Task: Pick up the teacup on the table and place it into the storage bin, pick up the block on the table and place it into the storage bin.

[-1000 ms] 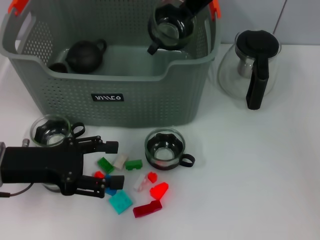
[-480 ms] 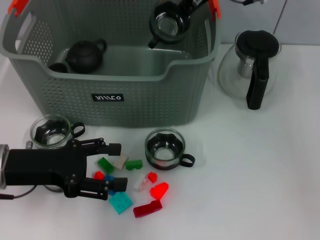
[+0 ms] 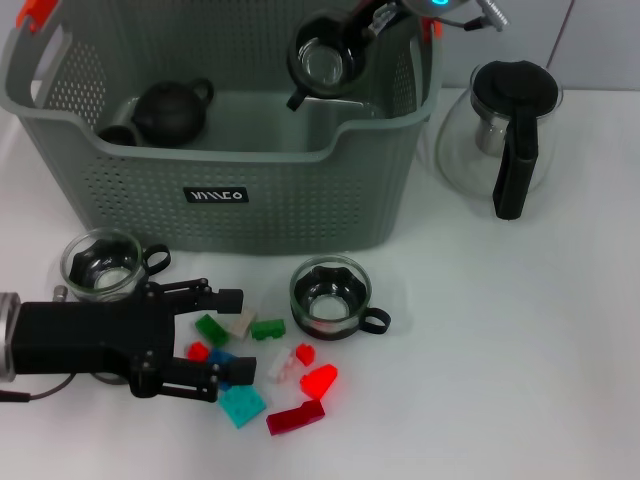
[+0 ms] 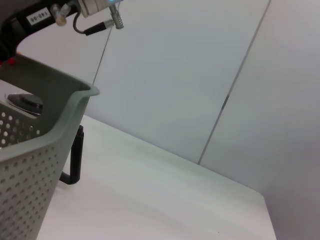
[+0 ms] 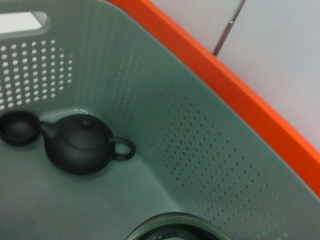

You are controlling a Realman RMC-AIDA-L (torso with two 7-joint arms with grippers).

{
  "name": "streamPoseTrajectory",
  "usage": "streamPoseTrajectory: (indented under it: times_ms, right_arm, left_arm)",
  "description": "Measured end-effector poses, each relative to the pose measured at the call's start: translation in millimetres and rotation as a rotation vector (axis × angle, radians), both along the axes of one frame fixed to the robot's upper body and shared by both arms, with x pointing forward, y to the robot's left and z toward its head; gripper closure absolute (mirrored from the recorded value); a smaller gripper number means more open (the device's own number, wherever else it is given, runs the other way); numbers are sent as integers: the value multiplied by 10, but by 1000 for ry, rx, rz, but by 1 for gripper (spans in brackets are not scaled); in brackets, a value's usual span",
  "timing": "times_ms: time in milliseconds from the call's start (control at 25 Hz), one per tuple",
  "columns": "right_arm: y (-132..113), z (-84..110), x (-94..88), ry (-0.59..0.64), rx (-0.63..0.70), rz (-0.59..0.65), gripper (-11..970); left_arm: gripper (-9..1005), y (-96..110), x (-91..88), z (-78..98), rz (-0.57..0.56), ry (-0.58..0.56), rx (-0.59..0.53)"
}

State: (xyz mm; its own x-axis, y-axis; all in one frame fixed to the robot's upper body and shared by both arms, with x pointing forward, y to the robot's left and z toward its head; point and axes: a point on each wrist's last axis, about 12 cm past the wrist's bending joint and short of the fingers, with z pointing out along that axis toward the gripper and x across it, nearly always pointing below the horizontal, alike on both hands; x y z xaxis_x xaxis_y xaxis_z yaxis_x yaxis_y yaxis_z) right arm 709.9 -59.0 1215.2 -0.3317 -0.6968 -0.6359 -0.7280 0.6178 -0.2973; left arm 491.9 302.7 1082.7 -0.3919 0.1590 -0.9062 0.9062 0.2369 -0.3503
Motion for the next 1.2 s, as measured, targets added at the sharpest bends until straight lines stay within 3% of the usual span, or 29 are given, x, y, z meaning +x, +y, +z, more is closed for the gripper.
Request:
streamPoseTrajectory:
  times_ms: [680, 1200]
  right_arm:
    - [17, -213, -81, 18, -108, 92, 902]
    - [28, -222, -89, 16, -117, 108, 902]
  left_arm:
    - [69, -11, -23, -57, 4, 6, -3]
    - [70, -16, -35, -70, 6, 10, -5]
